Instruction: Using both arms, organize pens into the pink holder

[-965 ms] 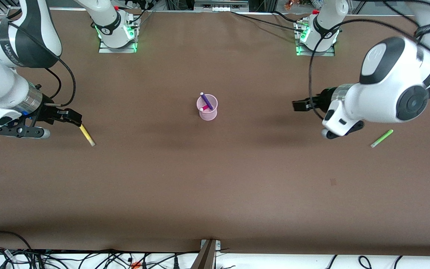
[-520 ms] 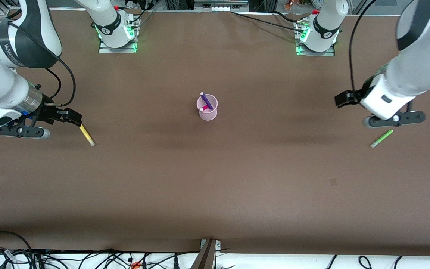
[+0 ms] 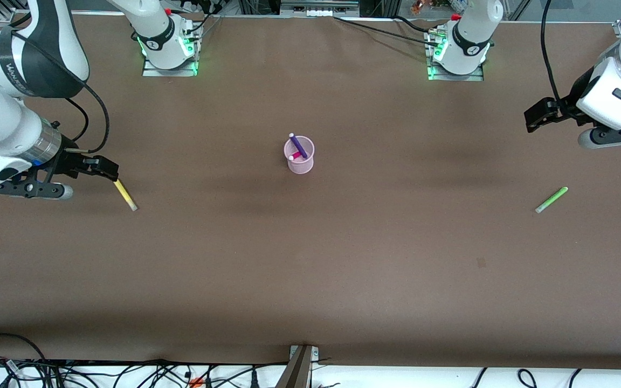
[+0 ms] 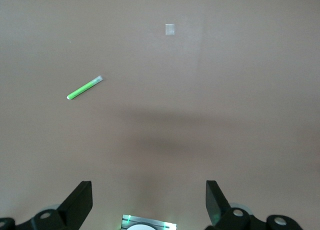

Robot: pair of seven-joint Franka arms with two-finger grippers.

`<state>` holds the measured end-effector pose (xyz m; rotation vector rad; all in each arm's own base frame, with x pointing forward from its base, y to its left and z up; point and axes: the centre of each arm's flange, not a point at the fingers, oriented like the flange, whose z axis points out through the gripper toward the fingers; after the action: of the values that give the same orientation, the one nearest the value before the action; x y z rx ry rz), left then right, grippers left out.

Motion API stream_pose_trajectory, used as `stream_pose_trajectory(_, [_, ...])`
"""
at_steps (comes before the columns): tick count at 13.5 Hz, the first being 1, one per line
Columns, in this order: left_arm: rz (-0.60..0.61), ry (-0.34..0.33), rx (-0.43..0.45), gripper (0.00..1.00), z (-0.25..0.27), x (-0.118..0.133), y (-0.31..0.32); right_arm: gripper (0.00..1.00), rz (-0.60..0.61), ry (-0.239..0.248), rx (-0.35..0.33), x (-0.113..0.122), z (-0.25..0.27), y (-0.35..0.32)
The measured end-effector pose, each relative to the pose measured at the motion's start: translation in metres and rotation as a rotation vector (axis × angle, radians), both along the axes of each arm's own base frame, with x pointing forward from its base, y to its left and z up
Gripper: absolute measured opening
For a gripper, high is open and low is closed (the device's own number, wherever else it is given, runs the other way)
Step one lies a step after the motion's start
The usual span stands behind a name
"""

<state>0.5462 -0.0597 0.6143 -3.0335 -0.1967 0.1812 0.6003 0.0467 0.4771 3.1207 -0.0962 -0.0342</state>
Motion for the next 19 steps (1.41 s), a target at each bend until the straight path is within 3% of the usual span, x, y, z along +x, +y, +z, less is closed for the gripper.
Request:
stream_pose_trajectory(9, [-0.056,-0.023,-0.008,1.00,-0.002,0.002,0.008,1.00,0.020,-0.020,0.002,0.003,0.011,0.001])
stream_pose_trajectory(19, [-0.081,-0.001,-0.011,1.00,-0.006,-0.002,-0.008,1.00,0.020,-0.013,0.001,0.003,0.010,0.000])
